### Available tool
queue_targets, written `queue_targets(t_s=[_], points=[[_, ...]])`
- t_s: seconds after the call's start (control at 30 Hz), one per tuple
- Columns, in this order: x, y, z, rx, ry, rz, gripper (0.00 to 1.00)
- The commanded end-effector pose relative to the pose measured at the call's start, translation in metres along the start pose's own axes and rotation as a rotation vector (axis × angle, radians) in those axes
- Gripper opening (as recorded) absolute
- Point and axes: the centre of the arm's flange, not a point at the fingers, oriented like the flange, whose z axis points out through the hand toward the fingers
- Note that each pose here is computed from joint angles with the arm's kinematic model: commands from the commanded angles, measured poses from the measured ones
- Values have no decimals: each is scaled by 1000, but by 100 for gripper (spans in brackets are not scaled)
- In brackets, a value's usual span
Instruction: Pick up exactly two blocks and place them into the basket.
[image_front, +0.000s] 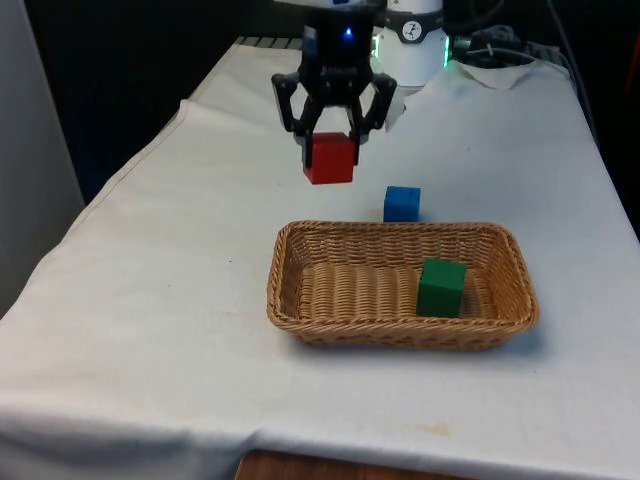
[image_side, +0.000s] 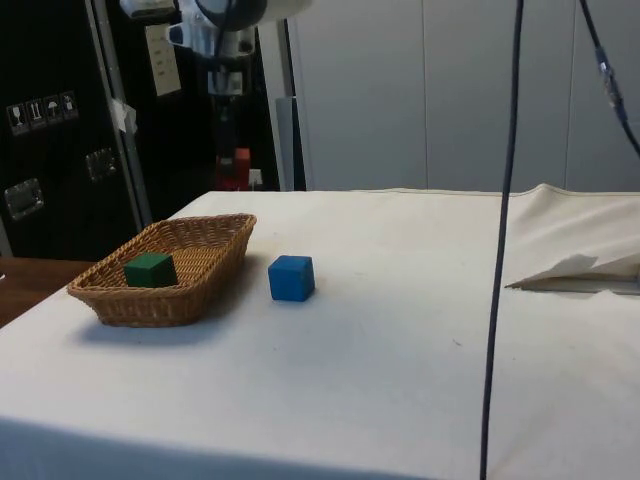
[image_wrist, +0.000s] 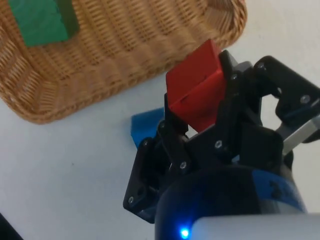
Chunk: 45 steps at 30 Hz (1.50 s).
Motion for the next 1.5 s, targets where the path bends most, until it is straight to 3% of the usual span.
queue_targets(t_s=[0.0,0.2,0.23,0.27,0.5,0.53,0.63,0.77,0.8,0.83,1.07,1.1,1.13,1.47], points=[[6,-1,1,13,11,-3,2],[24,0,12,16,27,2,2],[22,0,11,3,23,4,2],[27,0,14,16,30,2,2],[42,2,37,29,41,8,2],[40,2,34,14,37,10,2],[46,2,49,38,47,11,2],[48,1,61,51,49,16,2],[47,1,60,41,43,18,2],[49,-1,66,57,49,18,2],[52,-4,85,78,51,27,2],[51,-3,83,66,47,30,2],[53,-6,91,86,51,30,2],[53,-9,110,114,58,43,2]])
